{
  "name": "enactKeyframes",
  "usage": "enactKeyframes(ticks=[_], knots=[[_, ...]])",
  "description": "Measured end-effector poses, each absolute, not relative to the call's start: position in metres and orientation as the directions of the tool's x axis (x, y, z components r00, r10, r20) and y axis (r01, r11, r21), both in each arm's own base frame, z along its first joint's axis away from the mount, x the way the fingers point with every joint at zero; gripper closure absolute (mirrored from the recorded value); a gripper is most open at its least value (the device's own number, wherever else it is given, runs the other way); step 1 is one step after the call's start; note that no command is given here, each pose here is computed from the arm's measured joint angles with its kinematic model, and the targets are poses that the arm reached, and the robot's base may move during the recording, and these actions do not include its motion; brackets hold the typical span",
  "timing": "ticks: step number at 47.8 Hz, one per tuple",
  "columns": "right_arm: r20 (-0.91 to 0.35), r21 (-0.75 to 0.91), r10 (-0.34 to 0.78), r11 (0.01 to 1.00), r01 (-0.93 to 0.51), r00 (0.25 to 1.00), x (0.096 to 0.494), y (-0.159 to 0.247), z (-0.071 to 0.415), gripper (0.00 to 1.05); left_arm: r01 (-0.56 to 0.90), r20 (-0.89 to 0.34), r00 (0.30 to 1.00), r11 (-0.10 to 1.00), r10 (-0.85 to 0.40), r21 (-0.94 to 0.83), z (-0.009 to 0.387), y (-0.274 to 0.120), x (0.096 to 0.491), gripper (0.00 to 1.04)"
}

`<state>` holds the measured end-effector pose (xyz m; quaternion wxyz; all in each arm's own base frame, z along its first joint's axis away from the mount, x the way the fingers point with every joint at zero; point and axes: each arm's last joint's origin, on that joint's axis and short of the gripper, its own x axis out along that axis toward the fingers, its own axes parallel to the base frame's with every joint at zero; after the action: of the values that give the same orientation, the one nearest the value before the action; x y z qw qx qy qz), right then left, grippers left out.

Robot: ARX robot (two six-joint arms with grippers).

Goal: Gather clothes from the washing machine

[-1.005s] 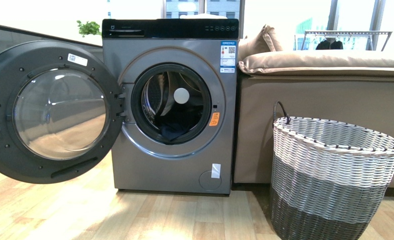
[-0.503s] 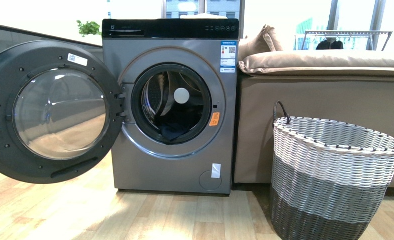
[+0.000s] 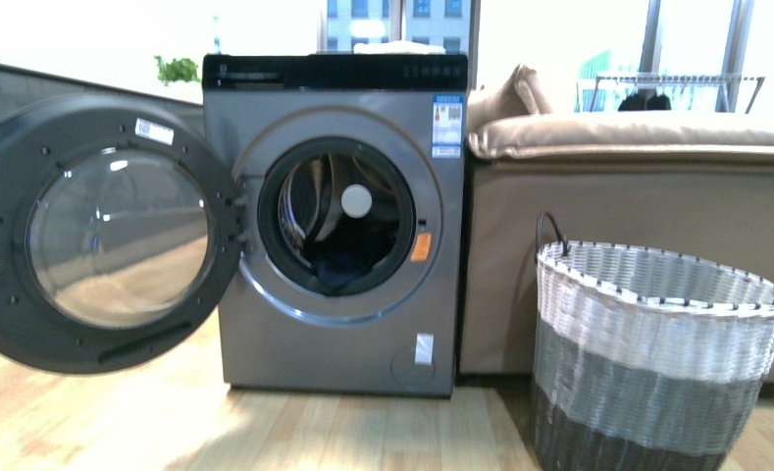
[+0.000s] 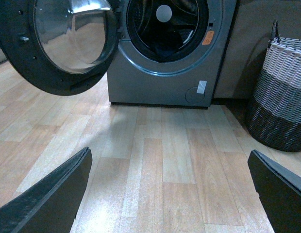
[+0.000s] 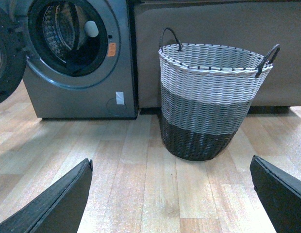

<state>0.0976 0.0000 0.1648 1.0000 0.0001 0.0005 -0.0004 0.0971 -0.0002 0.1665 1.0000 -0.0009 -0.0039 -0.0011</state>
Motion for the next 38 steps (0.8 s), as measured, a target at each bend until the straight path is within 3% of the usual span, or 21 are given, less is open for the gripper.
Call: enactKeyframes(ticks=[38], knots=[[-0.001,0.000,0.001,1.000,-0.001,1.000,0.0976,0.0001,0.1648,0.08,0.002,0.008,1.000,1.000,-0.002,-0.002,0.1665,-0.0002,0.0971,0.07]])
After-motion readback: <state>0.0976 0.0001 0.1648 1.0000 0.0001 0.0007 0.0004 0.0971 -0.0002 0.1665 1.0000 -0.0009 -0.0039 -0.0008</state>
